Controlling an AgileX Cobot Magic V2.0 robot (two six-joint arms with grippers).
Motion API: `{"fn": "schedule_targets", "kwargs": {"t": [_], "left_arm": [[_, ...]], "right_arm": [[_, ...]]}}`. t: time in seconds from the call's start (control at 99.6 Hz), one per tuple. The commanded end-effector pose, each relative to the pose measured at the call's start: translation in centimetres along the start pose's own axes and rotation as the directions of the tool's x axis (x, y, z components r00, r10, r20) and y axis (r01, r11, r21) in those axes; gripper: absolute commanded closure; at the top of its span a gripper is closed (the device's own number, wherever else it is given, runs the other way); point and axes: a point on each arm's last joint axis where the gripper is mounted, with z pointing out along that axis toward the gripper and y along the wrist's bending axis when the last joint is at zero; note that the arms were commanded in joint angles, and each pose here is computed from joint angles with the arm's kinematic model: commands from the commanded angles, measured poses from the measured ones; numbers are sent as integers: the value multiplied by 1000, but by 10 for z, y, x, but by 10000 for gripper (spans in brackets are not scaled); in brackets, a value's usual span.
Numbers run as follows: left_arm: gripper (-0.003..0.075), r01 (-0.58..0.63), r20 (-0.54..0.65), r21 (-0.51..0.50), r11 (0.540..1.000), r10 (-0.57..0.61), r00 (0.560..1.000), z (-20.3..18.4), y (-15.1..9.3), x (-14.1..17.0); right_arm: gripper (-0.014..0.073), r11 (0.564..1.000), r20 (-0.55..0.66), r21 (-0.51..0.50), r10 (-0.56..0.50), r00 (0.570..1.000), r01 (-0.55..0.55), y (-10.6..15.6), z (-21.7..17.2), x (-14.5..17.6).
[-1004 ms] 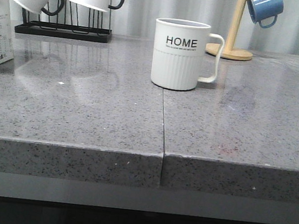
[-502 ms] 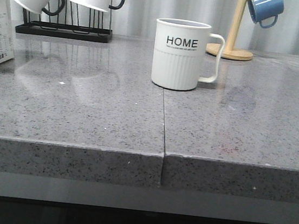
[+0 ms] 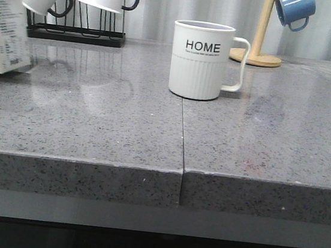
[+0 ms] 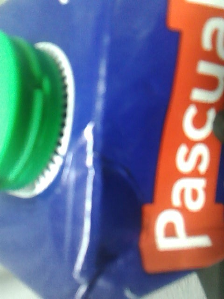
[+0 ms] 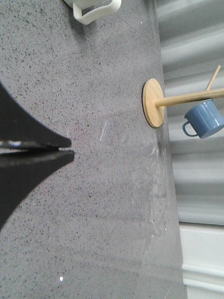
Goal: Place milk next to cup
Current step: 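Lift the milk carton and carry it beside the mug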
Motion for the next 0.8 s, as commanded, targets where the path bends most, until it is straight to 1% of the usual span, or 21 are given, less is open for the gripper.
{"fn": "schedule_targets", "kwargs": {"t": [0.0, 0.271, 0.452, 0.592, 0.693, 0.793], "left_arm": [[591, 3, 329, 35, 999, -15, 944, -19, -19, -61], [591, -6, 393, 137, 991, -48, 918, -19, -69, -80], [596, -18, 388, 212, 977, -68, 919, -6, -102, -81], [596, 7, 377, 238, 971, -100, 921, 2, -117, -77], [596, 42, 365, 243, 969, -132, 922, 6, -125, -70], [596, 49, 355, 248, 967, -138, 925, 8, -132, -64]], "right_arm": [[715, 1000, 93, -15, -7, 996, 9, 2, -1, -15], [715, 1000, 93, -15, -7, 996, 9, 2, -1, -15], [715, 1000, 93, -15, -7, 996, 9, 2, -1, -15], [715, 1000, 93, -15, -7, 996, 9, 2, -1, -15], [715, 1000, 93, -15, -7, 996, 9, 2, -1, -15], [715, 1000, 93, -15, -7, 996, 9, 2, -1, -15]]}}
